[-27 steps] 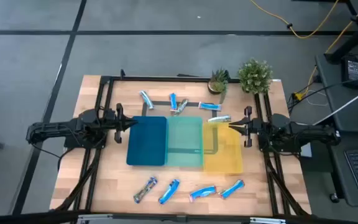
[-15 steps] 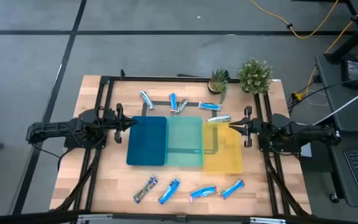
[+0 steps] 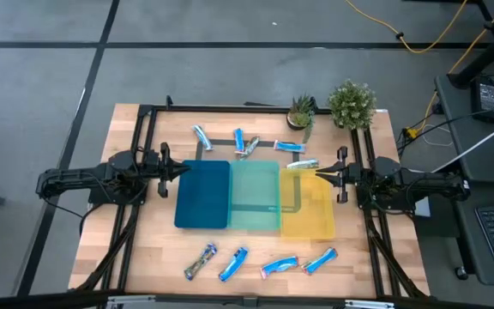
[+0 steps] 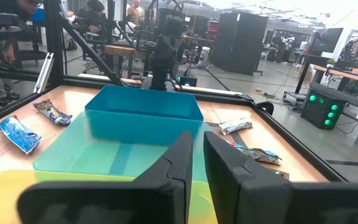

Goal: Pick and place Granola Bars by type

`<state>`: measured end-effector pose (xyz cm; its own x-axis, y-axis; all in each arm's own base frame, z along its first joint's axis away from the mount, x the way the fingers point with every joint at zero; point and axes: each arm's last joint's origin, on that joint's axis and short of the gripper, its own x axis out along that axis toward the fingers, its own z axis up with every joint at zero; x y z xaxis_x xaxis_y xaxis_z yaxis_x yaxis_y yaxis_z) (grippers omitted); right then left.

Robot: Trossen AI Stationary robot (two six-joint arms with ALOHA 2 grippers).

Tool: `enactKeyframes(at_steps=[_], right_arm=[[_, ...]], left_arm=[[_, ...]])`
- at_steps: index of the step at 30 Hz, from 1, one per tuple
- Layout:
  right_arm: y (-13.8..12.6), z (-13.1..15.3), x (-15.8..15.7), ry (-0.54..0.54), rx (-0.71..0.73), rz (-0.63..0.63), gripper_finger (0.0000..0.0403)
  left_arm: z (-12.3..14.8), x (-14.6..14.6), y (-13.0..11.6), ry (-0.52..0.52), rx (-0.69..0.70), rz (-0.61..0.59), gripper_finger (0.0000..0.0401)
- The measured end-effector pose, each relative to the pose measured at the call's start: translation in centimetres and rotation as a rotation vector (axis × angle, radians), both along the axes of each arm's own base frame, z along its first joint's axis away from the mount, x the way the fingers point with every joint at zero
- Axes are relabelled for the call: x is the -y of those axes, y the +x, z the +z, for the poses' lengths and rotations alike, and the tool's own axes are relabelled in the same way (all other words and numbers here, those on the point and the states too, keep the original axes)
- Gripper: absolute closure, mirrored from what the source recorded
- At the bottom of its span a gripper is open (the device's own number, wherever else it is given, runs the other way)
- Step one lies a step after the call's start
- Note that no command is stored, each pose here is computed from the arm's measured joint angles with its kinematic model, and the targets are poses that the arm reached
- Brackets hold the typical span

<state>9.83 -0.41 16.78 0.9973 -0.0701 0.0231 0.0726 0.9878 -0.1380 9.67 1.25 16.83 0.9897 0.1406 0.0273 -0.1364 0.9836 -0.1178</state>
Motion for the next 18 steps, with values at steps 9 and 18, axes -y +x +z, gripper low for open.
enactKeyframes(at_steps=[9, 18], right_arm=[[0.00, 0.00, 0.00, 0.000, 0.000, 0.000, 0.0357], [0.00, 0.00, 0.00, 0.000, 0.000, 0.000, 0.0357]], left_arm=[[0.00, 0.00, 0.00, 0.000, 0.000, 0.000, 0.0393], [0.00, 0.00, 0.00, 0.000, 0.000, 0.000, 0.0389]])
